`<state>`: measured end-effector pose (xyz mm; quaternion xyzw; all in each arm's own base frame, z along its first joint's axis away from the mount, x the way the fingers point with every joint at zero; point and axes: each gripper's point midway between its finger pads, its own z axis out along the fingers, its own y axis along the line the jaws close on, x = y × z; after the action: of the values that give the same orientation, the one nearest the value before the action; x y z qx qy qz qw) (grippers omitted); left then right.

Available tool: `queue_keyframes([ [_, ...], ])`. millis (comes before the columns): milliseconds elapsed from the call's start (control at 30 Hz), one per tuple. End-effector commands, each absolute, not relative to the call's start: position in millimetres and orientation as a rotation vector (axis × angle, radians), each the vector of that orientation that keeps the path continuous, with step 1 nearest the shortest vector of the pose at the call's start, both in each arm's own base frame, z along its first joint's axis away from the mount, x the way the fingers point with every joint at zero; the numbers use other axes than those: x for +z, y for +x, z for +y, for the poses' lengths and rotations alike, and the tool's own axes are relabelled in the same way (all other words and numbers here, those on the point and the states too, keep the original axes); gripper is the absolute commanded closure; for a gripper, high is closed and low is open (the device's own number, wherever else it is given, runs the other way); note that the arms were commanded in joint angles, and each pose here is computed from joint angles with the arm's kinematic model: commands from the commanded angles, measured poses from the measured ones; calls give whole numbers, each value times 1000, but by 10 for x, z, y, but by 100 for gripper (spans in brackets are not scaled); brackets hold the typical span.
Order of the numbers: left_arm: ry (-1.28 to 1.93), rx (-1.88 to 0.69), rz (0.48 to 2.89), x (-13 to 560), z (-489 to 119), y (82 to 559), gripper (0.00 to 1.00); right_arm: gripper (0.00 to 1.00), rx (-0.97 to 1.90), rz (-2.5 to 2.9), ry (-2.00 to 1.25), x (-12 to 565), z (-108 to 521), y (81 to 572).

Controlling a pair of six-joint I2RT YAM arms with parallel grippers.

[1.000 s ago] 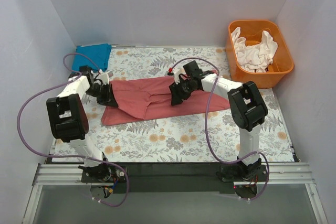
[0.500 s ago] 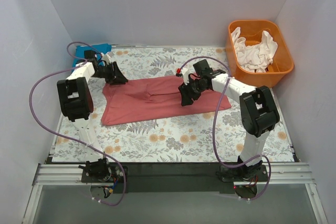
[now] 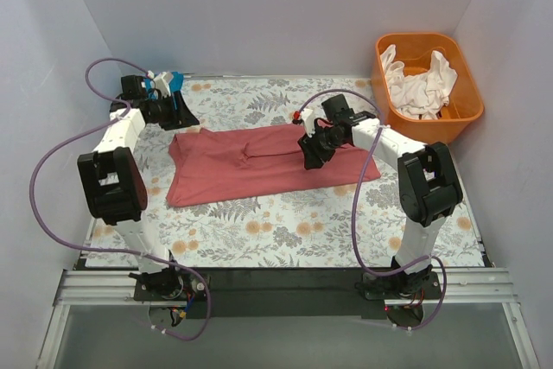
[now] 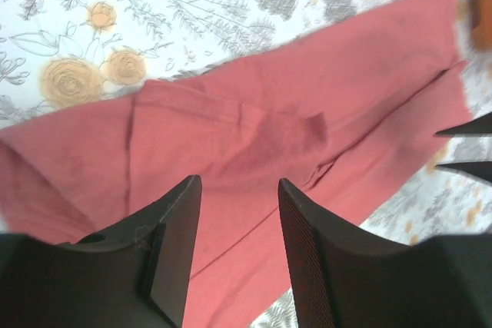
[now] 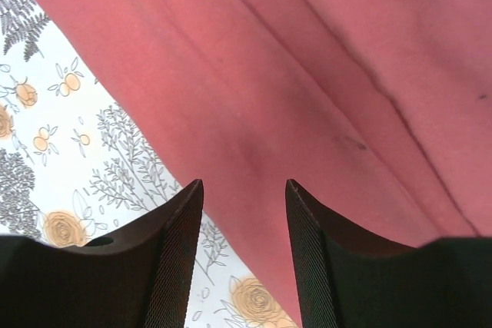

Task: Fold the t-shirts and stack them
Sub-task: Fold the tshirt

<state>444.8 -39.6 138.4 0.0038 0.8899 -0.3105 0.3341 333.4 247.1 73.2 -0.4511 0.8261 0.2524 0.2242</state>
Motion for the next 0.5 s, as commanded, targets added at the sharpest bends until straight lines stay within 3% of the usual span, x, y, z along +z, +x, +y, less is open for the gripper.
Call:
queue_keyframes([
  [0,138,-681,2363,1372,-261,4714,57,47,661,2225,-1264,852,2486,3493],
  [267,423,-601,2428,990,-142,5121,55,51,709,2213,-1275,894,2501,3479],
  [467,454,-716,2464,828,-259,5063,54,51,726,2221,-1262,890,2523,3498],
])
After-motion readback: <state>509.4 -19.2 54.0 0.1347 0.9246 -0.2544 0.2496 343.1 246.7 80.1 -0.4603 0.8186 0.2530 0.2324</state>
